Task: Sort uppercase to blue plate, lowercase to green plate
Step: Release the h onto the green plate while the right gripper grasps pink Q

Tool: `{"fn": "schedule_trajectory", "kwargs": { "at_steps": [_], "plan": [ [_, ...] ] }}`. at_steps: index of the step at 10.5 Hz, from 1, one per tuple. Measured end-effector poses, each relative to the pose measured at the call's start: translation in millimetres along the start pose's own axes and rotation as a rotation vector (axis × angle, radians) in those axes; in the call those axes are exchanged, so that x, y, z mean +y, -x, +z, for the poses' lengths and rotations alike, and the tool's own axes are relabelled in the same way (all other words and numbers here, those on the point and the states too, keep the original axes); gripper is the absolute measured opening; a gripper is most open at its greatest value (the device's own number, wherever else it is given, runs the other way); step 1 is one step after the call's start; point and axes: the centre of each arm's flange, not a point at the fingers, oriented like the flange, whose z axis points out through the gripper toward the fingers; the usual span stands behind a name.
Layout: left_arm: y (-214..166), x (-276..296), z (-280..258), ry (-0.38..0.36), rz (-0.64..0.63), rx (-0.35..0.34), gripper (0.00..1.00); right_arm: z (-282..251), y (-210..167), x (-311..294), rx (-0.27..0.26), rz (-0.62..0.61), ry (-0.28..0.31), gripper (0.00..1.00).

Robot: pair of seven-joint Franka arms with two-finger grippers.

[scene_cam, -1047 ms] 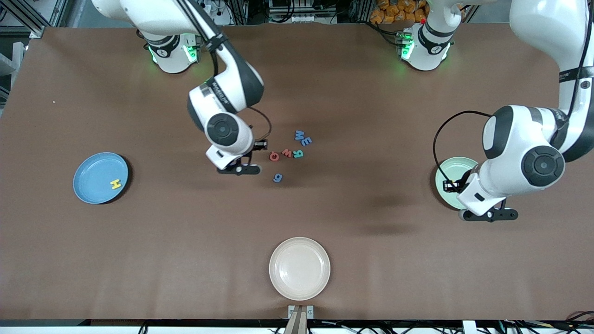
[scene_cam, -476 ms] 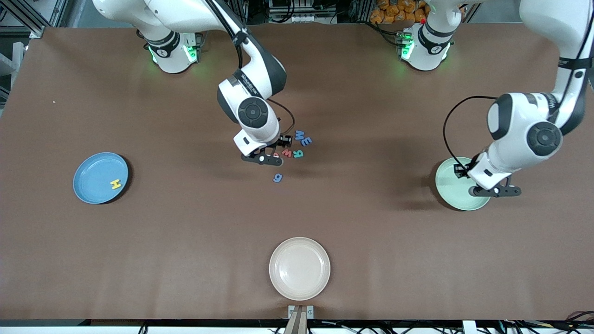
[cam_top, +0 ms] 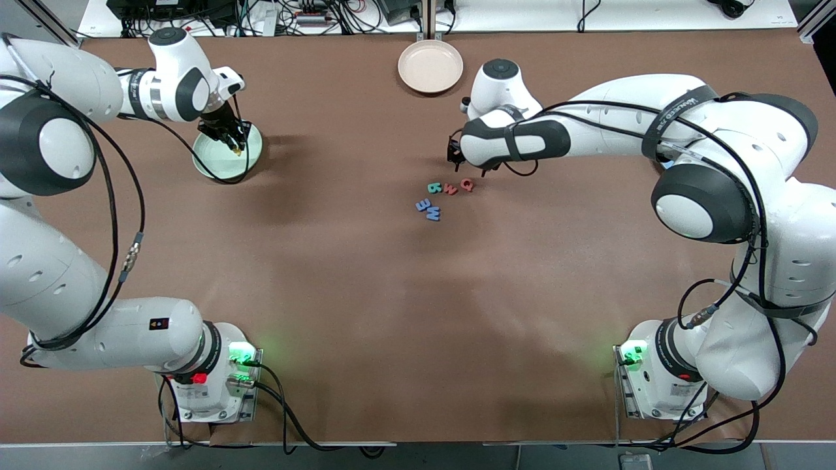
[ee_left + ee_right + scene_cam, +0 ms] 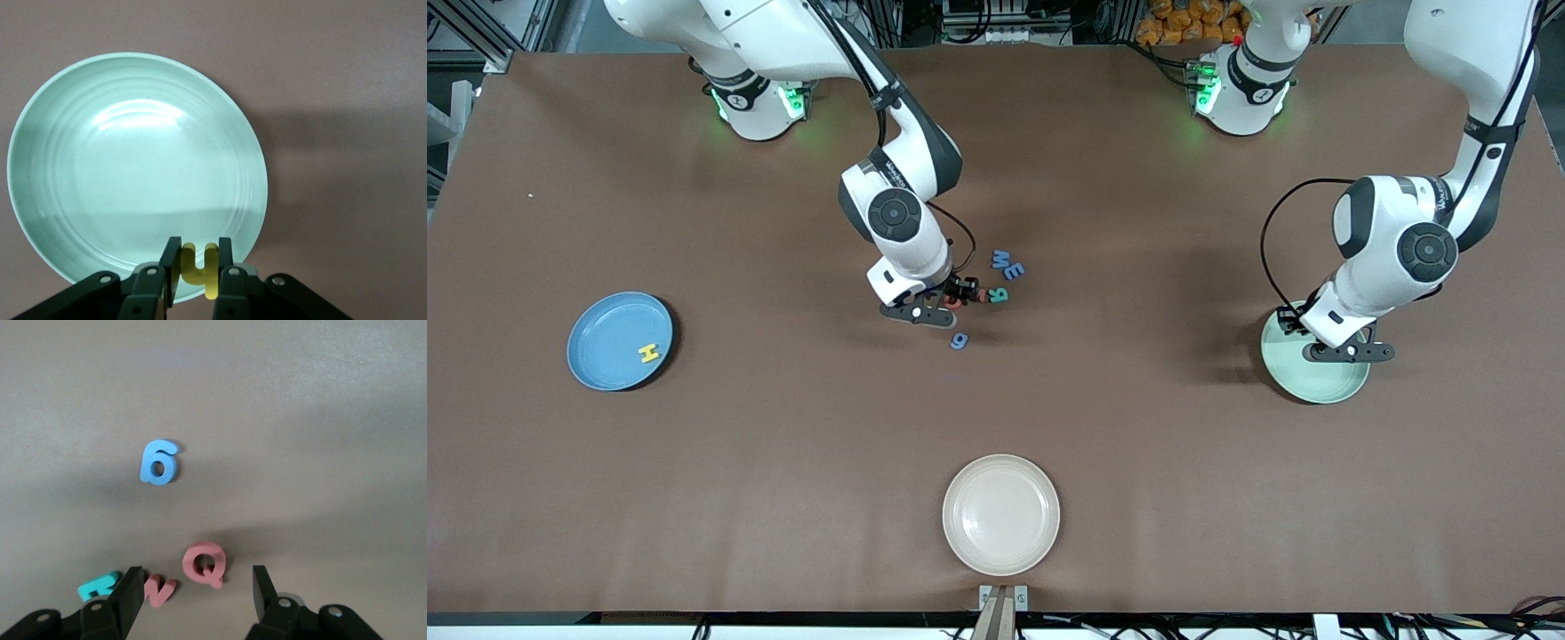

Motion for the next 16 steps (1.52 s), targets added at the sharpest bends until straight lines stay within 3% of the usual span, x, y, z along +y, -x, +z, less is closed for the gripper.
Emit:
{"fn": "schedule_trajectory", "kwargs": {
  "at_steps": [3,5,6,9,10,11,16],
  "plan": [
    [0,-8,3,0.001,-0.015,-0.002,0.26,8,2,4,0.023,0.002,0.002,0.72],
    [-1,-19,4,0.002,-0.019,-0.001,0.26,17,9,2,0.057,0.003,0.037,0.72],
    [-4,-24,4,0.003,-0.012,0.005,0.32,22,12,1,0.071,0.001,0.052,0.72],
    [-21,-32,-15,0.001,-0.002,0.055,0.72,31,13,0,0.085,0.02,0.049,0.7],
    [-31,-32,-29,-0.002,0.001,0.067,0.9,34,14,0,0.087,0.022,0.046,0.7],
    [-42,-32,-51,-0.005,0.004,0.051,1.0,36,16,-2,0.085,0.02,0.045,0.7],
    [-75,17,-166,0.0,0.072,0.006,1.0,43,18,-3,0.089,0.018,0.037,0.63]
  ]
}}
